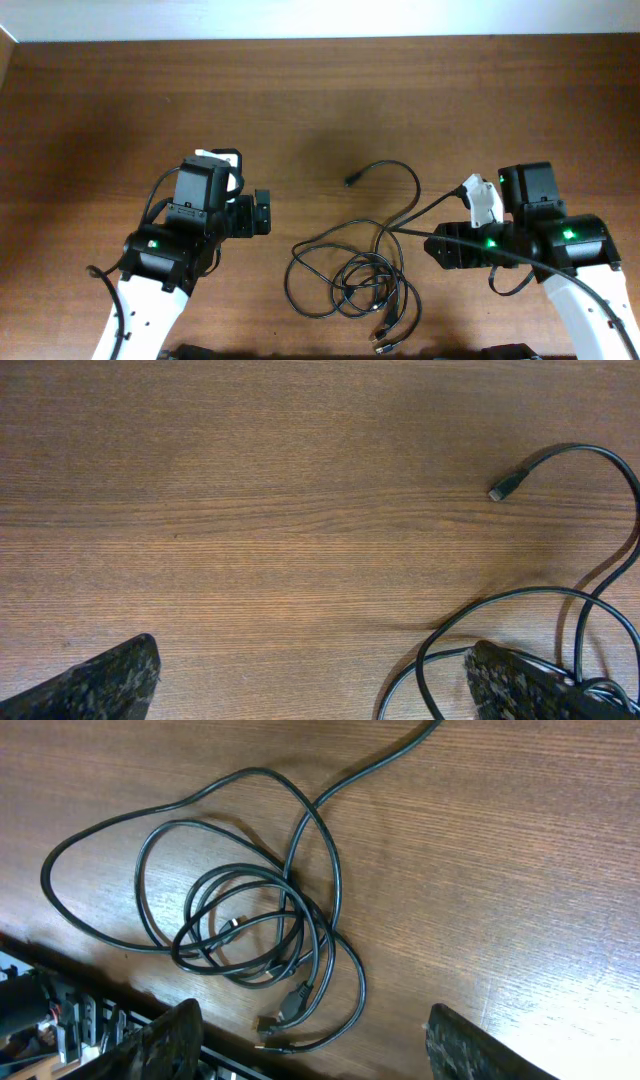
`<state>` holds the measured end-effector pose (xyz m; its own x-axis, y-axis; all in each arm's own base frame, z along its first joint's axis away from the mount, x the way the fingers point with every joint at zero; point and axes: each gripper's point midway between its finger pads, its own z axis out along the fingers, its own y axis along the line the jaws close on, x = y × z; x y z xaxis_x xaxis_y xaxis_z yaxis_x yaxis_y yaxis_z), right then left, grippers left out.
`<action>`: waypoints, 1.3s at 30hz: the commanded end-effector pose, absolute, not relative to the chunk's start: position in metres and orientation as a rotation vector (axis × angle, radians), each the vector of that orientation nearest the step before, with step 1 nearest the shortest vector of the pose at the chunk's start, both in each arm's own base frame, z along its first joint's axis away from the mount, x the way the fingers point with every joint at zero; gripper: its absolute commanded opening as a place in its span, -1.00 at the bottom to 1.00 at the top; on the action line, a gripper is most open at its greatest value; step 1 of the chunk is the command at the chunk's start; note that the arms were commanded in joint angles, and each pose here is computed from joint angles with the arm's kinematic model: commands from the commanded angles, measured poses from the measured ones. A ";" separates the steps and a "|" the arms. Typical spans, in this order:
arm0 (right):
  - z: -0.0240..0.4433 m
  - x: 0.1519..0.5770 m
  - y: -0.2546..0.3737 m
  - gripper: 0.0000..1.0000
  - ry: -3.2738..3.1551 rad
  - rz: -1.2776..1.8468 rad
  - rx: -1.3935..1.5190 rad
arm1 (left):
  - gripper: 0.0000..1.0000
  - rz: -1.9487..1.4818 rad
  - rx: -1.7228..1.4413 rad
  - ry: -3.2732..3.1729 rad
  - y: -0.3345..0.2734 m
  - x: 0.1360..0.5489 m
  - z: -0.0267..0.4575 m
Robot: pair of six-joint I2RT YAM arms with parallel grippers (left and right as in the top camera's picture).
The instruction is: Untangle cables
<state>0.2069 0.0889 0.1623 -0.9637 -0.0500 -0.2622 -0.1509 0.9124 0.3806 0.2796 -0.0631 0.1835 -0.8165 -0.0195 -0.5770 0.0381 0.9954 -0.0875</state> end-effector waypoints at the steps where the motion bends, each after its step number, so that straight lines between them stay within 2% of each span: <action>1: 0.173 0.205 0.088 0.41 2.779 0.585 -0.168 | 0.98 -0.135 0.033 2.526 -0.064 0.279 0.182; 7: 0.203 0.194 0.088 0.41 2.622 0.579 -0.203 | 0.98 -0.135 0.033 2.526 -0.064 0.279 0.182; 11: 0.224 0.180 0.109 0.41 2.504 0.731 -0.355 | 0.98 -0.135 0.033 2.526 -0.064 0.279 0.182; 20: 0.223 0.178 0.109 0.43 2.466 0.687 -0.490 | 0.98 -0.135 0.033 2.526 -0.064 0.279 0.182; 31: 0.202 0.189 0.112 0.42 2.590 0.745 -0.452 | 0.98 -0.135 0.033 2.526 -0.064 0.279 0.182; 39: 0.200 0.191 0.111 0.41 2.658 0.789 -0.249 | 0.98 -0.135 0.033 2.526 -0.064 0.279 0.182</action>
<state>0.1906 0.1088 0.1955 -0.9069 -0.1190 -0.4043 -0.3127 0.8331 0.4563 0.2796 -0.0631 0.1835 -0.8165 -0.0195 -0.5770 0.0383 0.9954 -0.0878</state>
